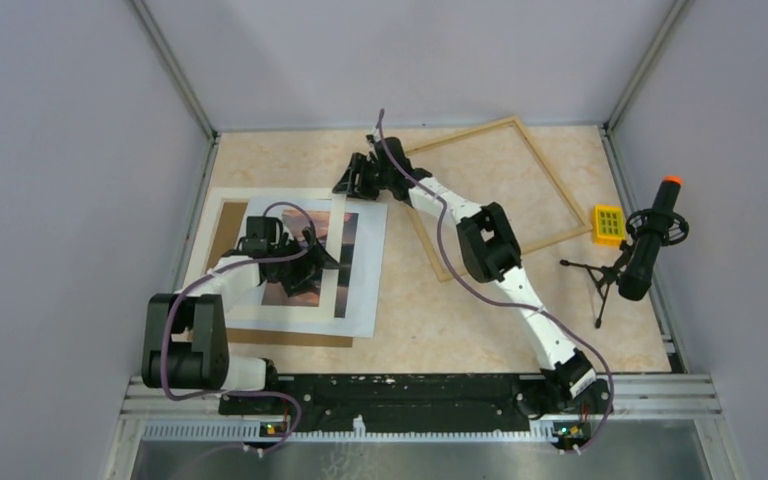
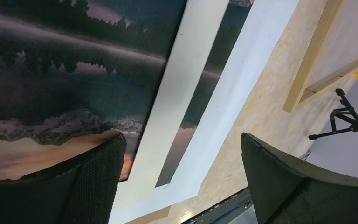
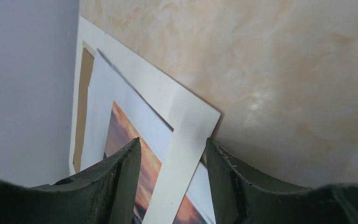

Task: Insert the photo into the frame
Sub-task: Adjust the photo frame item at the center of the board, then pick up the photo frame item at the center of the board.

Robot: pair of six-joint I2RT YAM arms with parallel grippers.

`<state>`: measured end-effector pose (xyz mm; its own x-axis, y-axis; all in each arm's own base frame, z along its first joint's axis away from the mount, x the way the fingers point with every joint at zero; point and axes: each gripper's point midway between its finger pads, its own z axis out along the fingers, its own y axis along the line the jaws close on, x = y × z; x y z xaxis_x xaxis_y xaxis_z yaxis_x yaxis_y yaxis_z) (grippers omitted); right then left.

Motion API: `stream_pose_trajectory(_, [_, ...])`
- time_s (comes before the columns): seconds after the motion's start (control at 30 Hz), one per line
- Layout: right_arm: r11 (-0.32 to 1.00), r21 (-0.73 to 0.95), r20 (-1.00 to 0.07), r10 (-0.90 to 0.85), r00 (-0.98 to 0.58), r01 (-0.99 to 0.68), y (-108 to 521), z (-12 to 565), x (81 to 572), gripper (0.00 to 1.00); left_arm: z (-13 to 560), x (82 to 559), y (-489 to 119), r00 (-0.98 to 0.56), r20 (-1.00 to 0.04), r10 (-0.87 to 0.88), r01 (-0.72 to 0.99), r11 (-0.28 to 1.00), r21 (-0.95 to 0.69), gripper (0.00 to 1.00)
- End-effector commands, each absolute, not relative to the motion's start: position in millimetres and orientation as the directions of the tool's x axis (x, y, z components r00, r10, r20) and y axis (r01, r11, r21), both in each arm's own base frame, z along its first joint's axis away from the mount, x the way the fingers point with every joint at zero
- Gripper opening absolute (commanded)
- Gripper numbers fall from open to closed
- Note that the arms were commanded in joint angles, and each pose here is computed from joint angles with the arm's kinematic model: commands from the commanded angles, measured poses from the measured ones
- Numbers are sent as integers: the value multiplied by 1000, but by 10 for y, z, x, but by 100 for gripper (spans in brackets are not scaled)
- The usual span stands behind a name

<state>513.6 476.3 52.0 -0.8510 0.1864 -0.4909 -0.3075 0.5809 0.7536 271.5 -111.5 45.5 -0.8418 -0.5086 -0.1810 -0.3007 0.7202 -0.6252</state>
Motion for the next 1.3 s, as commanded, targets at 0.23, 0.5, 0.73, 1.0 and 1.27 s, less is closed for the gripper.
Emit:
stream_pose_trajectory(0.23, [433,873,-333,192,-923,-225,5046,663,4606,54,550,2906,-1281,-911,-210,-356,-122,718,-685,98])
stream_pose_trajectory(0.5, [427,864,-359,149,-921,-268,4622,1098,4485,58,619,3038,-1467,-933,-154,-325,-87,620,-780,96])
stream_pose_trajectory(0.73, [501,799,-417,62,-907,-333,4091,1143,4074,69,937,2942,-1712,-949,-157,-275,20,442,-897,95])
stream_pose_trajectory(1.0, [303,918,-295,92,-951,-255,4164,1073,3293,68,1097,2900,-1788,-954,-159,-252,62,353,-934,94])
stream_pose_trajectory(1.27, [148,972,-208,157,-965,-185,4538,1177,3152,63,1174,2795,-1814,-956,-172,-236,83,343,-935,94])
